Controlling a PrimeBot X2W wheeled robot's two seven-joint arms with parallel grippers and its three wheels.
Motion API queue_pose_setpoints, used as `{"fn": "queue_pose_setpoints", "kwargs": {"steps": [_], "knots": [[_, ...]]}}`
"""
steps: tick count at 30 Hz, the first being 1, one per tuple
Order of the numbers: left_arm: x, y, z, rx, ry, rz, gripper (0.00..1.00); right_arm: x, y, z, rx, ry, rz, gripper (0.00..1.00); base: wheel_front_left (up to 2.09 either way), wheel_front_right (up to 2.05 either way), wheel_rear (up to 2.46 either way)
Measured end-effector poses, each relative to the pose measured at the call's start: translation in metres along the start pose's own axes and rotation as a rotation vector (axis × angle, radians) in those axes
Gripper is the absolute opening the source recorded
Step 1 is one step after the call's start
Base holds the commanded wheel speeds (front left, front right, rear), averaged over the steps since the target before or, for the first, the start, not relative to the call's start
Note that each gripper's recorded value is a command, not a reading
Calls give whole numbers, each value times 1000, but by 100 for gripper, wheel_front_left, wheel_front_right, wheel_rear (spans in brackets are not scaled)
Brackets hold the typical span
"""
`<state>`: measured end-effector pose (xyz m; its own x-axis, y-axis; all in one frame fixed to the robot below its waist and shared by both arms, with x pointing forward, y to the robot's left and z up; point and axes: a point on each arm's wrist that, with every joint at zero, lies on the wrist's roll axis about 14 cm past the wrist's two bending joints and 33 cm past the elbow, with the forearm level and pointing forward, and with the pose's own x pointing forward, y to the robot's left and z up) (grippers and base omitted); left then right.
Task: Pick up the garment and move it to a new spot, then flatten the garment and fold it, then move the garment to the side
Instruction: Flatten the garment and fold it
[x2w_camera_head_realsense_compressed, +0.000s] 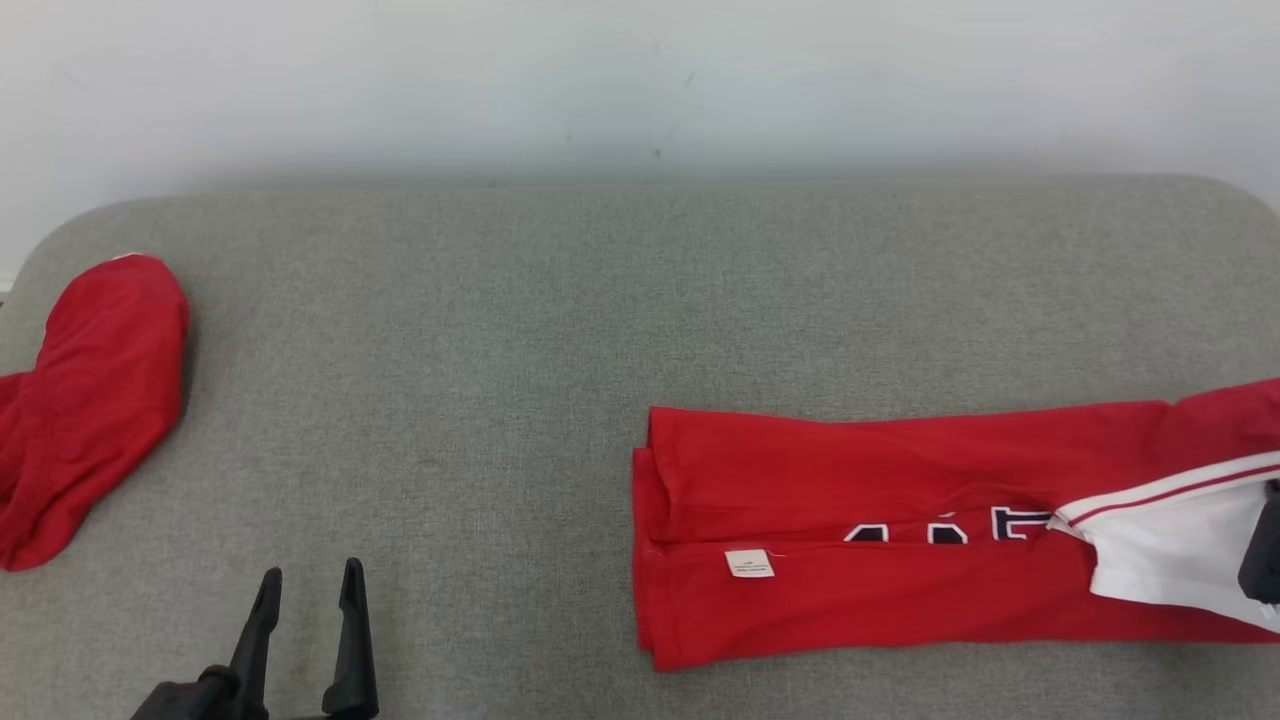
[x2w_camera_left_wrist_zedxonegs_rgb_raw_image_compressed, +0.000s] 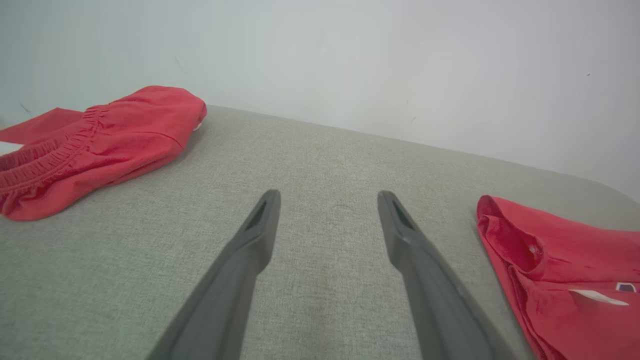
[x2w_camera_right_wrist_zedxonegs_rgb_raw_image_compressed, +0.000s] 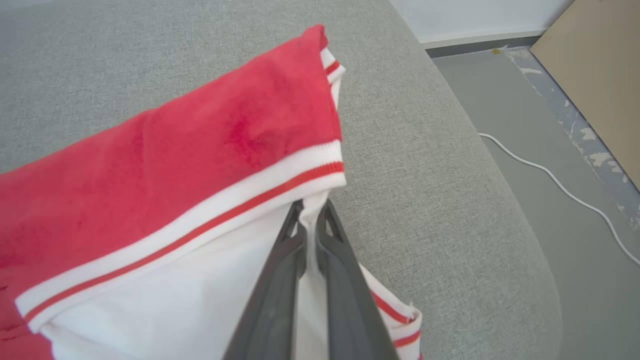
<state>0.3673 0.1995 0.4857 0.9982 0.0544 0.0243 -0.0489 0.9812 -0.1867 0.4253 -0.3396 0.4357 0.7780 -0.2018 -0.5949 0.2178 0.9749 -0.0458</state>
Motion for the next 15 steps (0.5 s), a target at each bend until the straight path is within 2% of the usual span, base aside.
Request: {"fn": "queue_pose_setpoints", "kwargs": {"steps": [3, 6, 10, 15], "knots": [[-3, -3, -1, -1, 2, -8, 100, -8, -11, 0, -22, -3, -28, 0, 0, 0, 0], [-5, -7, 1, -3, -2, -16, 100, -14, 0, 4, -40, -18, -3, 0, 0, 0, 0], [-8, -10, 2, -9, -7, -21, 100, -23, 36, 6, -83, -34, 77, 0, 0, 0, 0], [-13, -15, 6, -14, -16, -30, 100, -40, 104, -1, -152, -33, 237, 0, 0, 0, 0]]}}
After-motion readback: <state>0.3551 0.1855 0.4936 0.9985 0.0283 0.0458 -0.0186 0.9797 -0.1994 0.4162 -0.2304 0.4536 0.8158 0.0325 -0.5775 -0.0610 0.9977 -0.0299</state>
